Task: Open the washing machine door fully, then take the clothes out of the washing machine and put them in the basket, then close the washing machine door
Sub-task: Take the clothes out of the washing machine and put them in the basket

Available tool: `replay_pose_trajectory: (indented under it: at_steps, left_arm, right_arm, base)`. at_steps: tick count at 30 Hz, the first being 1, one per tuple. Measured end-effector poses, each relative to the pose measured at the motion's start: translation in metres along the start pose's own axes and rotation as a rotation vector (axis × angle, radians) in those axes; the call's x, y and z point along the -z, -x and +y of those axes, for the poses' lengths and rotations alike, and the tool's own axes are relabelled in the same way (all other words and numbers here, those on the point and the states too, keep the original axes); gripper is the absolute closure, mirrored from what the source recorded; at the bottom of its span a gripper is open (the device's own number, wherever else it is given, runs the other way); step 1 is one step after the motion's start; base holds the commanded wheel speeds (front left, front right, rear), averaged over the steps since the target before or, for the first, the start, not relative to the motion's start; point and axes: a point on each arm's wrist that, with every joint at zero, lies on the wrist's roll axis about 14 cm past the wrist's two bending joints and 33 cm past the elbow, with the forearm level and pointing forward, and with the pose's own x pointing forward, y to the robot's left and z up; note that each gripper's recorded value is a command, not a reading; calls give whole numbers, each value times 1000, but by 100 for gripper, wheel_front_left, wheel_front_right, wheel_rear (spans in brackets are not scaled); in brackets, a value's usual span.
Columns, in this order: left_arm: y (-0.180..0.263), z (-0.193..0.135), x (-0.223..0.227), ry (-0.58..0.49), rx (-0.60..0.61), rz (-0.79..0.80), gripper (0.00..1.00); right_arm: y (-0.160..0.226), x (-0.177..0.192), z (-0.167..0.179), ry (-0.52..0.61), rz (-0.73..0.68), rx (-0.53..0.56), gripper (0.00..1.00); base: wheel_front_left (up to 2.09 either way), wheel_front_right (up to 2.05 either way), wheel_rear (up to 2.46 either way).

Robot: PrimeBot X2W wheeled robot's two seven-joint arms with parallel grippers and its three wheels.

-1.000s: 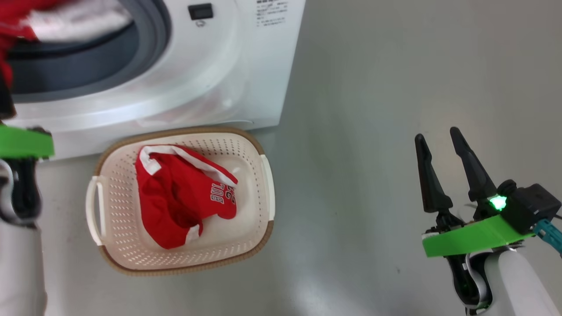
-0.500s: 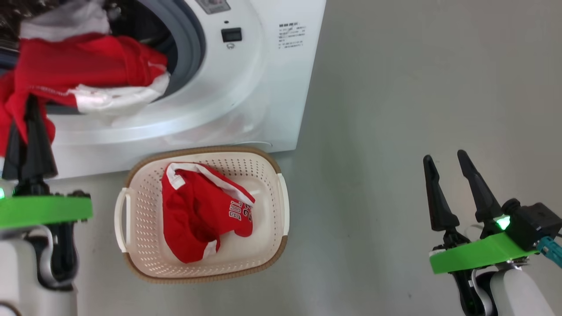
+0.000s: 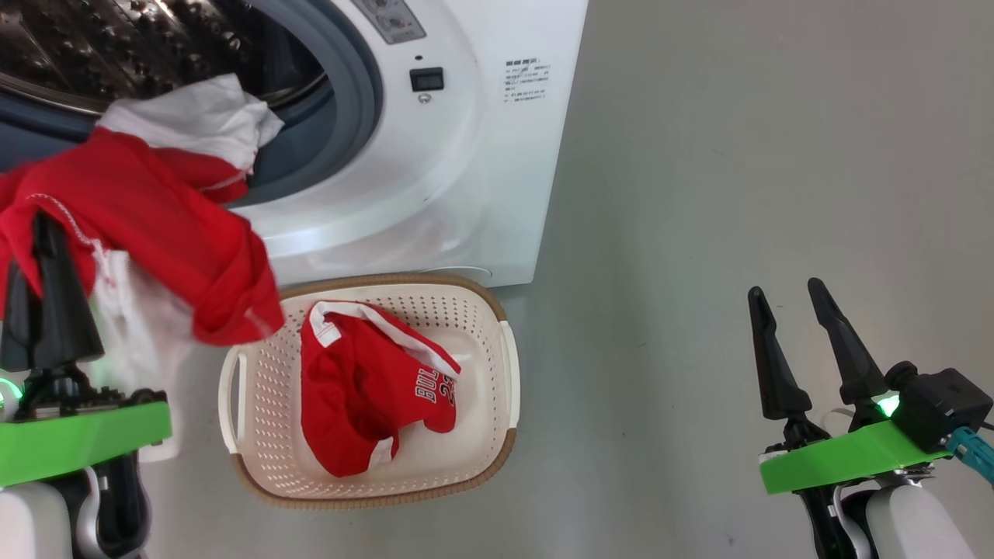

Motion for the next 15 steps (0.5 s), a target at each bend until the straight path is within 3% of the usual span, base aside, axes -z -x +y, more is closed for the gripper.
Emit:
replay_pose_trajectory:
  at_steps: [7,15]
  left_arm:
    - [4,-4,10,6,11,32,100]
    - [28,-2,78,22,0,242,100]
  right_arm:
    - [0,1,-1,0,2,2,0]
    - [-1,11,-5,-6,30,15,0]
  base:
    - [0,0,0]
    - [0,0,0]
